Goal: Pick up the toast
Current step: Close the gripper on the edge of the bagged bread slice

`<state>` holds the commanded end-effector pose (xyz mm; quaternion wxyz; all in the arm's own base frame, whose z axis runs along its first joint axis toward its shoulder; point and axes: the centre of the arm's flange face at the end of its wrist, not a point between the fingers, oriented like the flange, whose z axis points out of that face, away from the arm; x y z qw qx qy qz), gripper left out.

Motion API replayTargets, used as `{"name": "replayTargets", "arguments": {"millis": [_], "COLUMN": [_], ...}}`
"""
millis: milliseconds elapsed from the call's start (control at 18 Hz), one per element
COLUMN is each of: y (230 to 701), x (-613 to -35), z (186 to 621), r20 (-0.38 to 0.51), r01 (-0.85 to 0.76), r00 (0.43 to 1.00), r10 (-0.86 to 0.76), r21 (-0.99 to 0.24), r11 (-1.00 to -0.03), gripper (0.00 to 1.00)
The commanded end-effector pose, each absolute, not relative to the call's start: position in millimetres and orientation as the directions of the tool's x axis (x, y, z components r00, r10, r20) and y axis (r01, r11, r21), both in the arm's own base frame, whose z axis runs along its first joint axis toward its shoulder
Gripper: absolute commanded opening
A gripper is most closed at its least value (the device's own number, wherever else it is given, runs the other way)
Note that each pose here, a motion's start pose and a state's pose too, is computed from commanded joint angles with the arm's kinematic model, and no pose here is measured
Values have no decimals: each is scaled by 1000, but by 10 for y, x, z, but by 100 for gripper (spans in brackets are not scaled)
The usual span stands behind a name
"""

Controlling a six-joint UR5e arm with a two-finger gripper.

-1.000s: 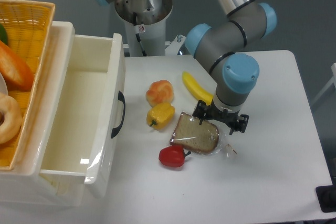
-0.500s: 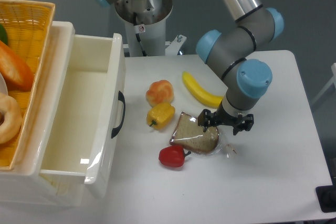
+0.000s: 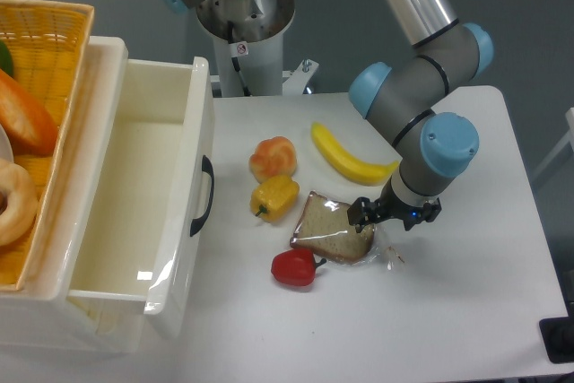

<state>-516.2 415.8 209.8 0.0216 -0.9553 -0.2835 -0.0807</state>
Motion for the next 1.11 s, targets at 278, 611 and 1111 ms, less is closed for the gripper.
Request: {"name": "replayTargets", "arguments": {"millis": [278, 611, 1111], "y": [4224, 4244, 4327], "x": [-5106, -5061, -4995], "z": [1977, 1917, 1848], "r20": [181, 185, 185], "r01": [536, 531, 513], "r00": [828, 830, 839], "r10": [531, 526, 511], "r21": [20, 30, 39], "r11": [-844, -847, -857], "gripper": [100, 100, 100]}}
